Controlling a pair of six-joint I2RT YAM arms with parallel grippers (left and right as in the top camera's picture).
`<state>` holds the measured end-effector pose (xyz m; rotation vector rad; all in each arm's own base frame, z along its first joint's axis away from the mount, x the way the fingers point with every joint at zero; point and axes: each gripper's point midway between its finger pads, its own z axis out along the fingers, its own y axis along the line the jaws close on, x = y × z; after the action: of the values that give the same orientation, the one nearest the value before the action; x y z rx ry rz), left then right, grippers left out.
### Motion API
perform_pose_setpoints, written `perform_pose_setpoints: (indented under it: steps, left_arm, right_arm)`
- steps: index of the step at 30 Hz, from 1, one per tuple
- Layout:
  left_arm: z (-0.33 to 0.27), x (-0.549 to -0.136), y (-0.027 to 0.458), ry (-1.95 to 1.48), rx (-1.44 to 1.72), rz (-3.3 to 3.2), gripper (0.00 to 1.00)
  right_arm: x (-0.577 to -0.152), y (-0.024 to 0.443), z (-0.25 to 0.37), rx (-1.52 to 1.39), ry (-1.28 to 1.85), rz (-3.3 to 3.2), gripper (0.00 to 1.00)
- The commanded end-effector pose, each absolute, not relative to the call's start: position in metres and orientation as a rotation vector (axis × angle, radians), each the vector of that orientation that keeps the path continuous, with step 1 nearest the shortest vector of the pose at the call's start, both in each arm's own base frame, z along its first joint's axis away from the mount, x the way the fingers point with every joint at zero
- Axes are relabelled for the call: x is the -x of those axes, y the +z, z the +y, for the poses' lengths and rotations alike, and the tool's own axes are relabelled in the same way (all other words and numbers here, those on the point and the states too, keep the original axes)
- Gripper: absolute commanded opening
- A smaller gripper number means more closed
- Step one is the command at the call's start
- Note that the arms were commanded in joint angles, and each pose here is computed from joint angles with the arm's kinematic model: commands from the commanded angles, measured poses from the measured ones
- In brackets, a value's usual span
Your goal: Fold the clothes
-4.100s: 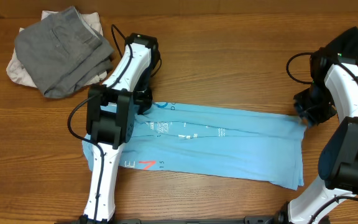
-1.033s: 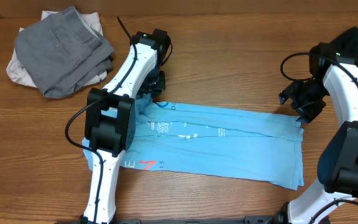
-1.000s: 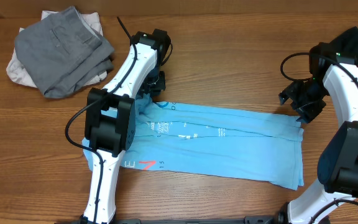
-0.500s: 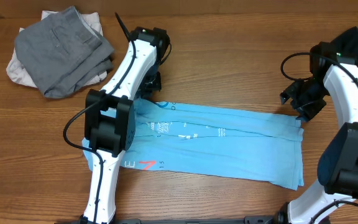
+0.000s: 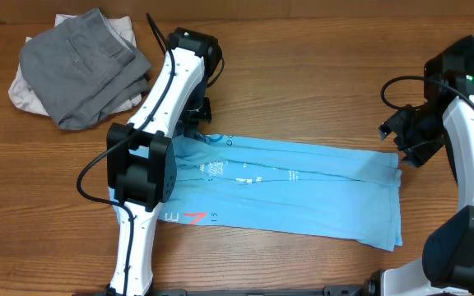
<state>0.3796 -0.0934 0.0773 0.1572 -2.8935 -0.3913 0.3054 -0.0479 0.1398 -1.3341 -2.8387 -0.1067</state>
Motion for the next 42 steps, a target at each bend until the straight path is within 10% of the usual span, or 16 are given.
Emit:
perform_pose_setpoints:
  steps: [1, 21, 35, 42]
  left_arm:
    - [-0.104, -0.367, 0.089, -0.287, -0.098, -2.887, 0.04]
    - [-0.061, -0.287, 0.095, -0.491, -0.135, -2.738, 0.19]
    - [-0.047, -0.282, 0.107, -0.594, -0.171, -2.752, 0.12]
    - [-0.083, -0.253, 0.111, -0.224, -0.003, -2.702, 0.27]
  right_arm:
    - [-0.301, 0.153, -0.049, 1.34, -0.095, -2.88, 0.65]
    - [-0.26, 0.176, -0.041, 1.359, -0.124, -2.927, 0.66]
    - [-0.255, 0.122, -0.003, 1.139, -0.442, -2.972, 0.67]
    - [-0.258, 0.123, -0.003, 1.138, -0.447, -2.982, 0.68]
